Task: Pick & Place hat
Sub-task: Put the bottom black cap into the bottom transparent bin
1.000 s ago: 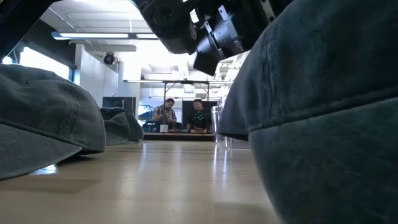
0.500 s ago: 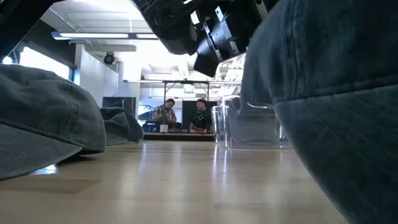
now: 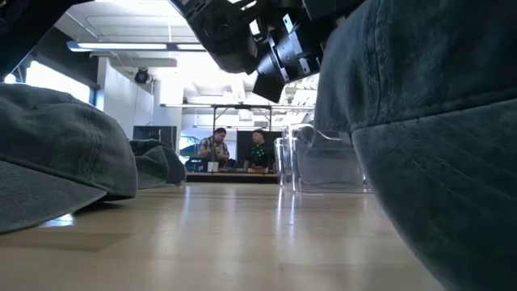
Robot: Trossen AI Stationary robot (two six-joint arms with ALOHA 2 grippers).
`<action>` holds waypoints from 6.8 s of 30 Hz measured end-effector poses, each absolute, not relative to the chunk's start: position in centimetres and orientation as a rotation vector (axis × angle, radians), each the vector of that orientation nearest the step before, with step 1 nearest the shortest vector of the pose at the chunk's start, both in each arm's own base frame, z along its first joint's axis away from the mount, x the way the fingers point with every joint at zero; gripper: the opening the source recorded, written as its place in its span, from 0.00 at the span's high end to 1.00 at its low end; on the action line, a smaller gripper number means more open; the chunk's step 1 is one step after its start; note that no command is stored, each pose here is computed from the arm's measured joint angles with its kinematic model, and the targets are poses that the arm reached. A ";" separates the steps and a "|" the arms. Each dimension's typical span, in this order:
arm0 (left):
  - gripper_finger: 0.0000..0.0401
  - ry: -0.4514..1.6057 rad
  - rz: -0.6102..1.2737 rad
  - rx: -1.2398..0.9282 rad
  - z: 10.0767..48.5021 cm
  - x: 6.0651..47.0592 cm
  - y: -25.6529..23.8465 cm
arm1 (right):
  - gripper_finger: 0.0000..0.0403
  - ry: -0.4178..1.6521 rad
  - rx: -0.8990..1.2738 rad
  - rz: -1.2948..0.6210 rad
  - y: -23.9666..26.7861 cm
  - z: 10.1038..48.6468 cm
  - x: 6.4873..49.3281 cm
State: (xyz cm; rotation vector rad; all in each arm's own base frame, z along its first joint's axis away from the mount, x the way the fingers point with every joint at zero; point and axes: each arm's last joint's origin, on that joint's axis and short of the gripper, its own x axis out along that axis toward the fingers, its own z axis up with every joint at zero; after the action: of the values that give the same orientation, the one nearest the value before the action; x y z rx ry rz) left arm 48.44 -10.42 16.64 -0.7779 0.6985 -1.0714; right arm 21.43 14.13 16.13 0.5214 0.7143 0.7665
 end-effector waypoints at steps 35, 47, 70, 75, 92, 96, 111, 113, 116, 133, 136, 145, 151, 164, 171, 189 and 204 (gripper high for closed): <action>1.00 0.696 -1.099 -0.800 20.2 47.6 -10.5 | 0.52 0.547 0.739 0.823 14.0 18.6 22.3; 1.00 0.693 -1.059 -0.828 20.3 47.7 -10.5 | 0.71 0.504 0.799 0.729 13.7 18.8 22.6; 0.41 0.713 -1.048 -0.955 21.7 48.2 -4.8 | 0.99 0.715 0.691 0.549 12.0 21.2 21.2; 0.25 0.700 -0.860 -1.014 20.8 48.5 0.1 | 0.99 0.755 0.668 0.475 10.6 21.2 20.7; 0.24 0.499 -0.462 -0.749 32.7 41.8 3.1 | 1.00 0.696 0.471 0.341 5.7 27.8 19.4; 0.24 0.564 -0.309 -0.692 34.1 39.2 3.1 | 1.00 0.695 0.395 0.323 4.1 30.5 19.3; 0.23 0.661 -0.229 -0.656 34.1 37.7 3.1 | 1.00 0.595 -0.063 0.157 -2.6 36.5 17.9; 0.23 0.663 -0.240 -0.645 34.2 37.6 3.1 | 1.00 0.603 -0.137 0.142 -3.5 36.2 18.0; 0.23 0.657 -0.263 -0.647 34.5 37.4 3.0 | 1.00 0.634 -0.206 0.124 -4.8 35.6 18.6; 0.23 0.645 -0.237 -0.600 34.8 36.9 3.8 | 1.00 0.755 -0.359 0.307 -8.4 32.4 20.5; 0.23 0.618 -0.178 -0.582 34.9 37.1 3.9 | 1.00 0.757 -0.366 0.360 -9.0 31.8 20.6; 0.23 0.461 -0.081 -0.523 36.0 37.8 4.4 | 1.00 0.765 -0.365 0.396 -10.5 30.7 21.2; 0.23 0.447 -0.018 -0.509 36.0 37.8 4.6 | 0.96 0.781 -0.378 0.402 -11.1 30.2 21.3; 0.23 0.420 0.128 -0.463 36.0 37.8 5.2 | 0.92 0.826 -0.382 0.465 -11.8 28.7 22.0; 0.23 0.412 0.167 -0.463 36.0 37.7 6.0 | 0.87 0.850 -0.370 0.431 -13.0 28.2 21.8; 0.23 0.493 0.268 -0.455 32.8 38.7 9.9 | 0.62 0.858 -0.258 0.340 -14.7 28.2 20.6; 0.23 0.474 0.308 -0.417 33.0 38.6 10.5 | 0.62 0.909 -0.219 0.285 -15.9 27.6 20.2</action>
State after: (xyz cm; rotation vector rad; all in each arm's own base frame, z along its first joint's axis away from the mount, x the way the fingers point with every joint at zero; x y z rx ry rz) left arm 38.58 10.48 33.05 -0.4168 0.4740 0.3083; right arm 20.21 -15.86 27.61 -0.2191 0.9087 0.2854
